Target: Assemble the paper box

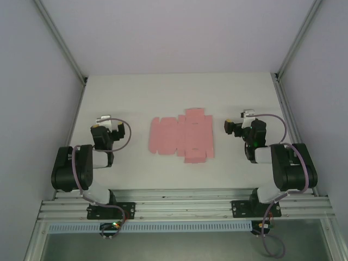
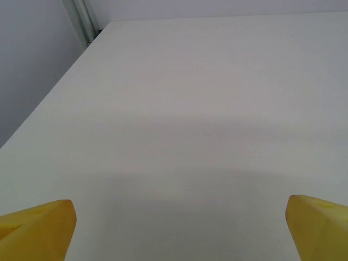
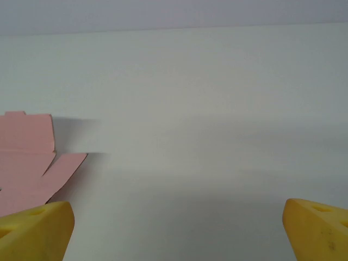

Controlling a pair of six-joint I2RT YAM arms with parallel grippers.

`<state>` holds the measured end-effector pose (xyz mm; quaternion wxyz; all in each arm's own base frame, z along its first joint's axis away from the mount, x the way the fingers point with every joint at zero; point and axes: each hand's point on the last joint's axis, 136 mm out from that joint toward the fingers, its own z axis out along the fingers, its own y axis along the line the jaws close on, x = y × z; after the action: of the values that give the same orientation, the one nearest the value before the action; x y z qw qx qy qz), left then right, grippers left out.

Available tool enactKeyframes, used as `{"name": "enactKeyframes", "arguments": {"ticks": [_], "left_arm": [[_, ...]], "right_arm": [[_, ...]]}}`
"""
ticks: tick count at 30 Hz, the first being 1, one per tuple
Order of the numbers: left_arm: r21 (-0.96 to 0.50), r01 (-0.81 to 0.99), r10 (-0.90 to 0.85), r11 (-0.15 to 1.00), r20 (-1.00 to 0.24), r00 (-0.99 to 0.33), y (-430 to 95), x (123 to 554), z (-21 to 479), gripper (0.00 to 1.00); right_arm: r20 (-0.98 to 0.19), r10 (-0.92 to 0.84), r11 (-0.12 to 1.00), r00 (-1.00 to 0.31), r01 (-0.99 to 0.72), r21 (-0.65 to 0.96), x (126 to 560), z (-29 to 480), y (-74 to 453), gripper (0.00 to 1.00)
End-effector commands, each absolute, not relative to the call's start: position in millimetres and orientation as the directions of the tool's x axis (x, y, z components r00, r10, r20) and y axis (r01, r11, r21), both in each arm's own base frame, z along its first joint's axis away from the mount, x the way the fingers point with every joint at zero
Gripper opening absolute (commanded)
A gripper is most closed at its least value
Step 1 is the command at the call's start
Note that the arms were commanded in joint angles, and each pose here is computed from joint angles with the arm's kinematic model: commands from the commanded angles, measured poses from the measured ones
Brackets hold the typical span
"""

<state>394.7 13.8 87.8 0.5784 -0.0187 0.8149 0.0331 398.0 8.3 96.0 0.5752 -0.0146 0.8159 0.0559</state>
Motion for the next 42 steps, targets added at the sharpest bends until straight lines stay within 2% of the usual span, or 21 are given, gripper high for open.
{"name": "enactKeyframes", "arguments": {"ticks": [1,34,38,42], "left_arm": [[0.046,-0.013,0.04,0.999,-0.947,-0.32,3,400,95,1.0],[0.018,-0.008,0.014,1.0,-0.94,-0.34,6,404,101,1.0],[0.027,-0.033,0.014,0.999,-0.94,-0.342,8,397,135,1.0],[-0.134,-0.004,-0.124,0.991,-0.906,-0.405,-12,385,164,1.0]], "right_arm": [[-0.948,0.045,0.994,-0.314,-0.084,0.075,400,102,7,1.0],[-0.949,0.046,0.994,-0.311,-0.076,0.073,401,104,6,1.0],[-0.932,0.037,0.997,-0.361,-0.046,0.057,402,127,6,1.0],[-0.856,0.117,0.991,-0.503,0.0,0.135,397,155,23,0.99]]}}
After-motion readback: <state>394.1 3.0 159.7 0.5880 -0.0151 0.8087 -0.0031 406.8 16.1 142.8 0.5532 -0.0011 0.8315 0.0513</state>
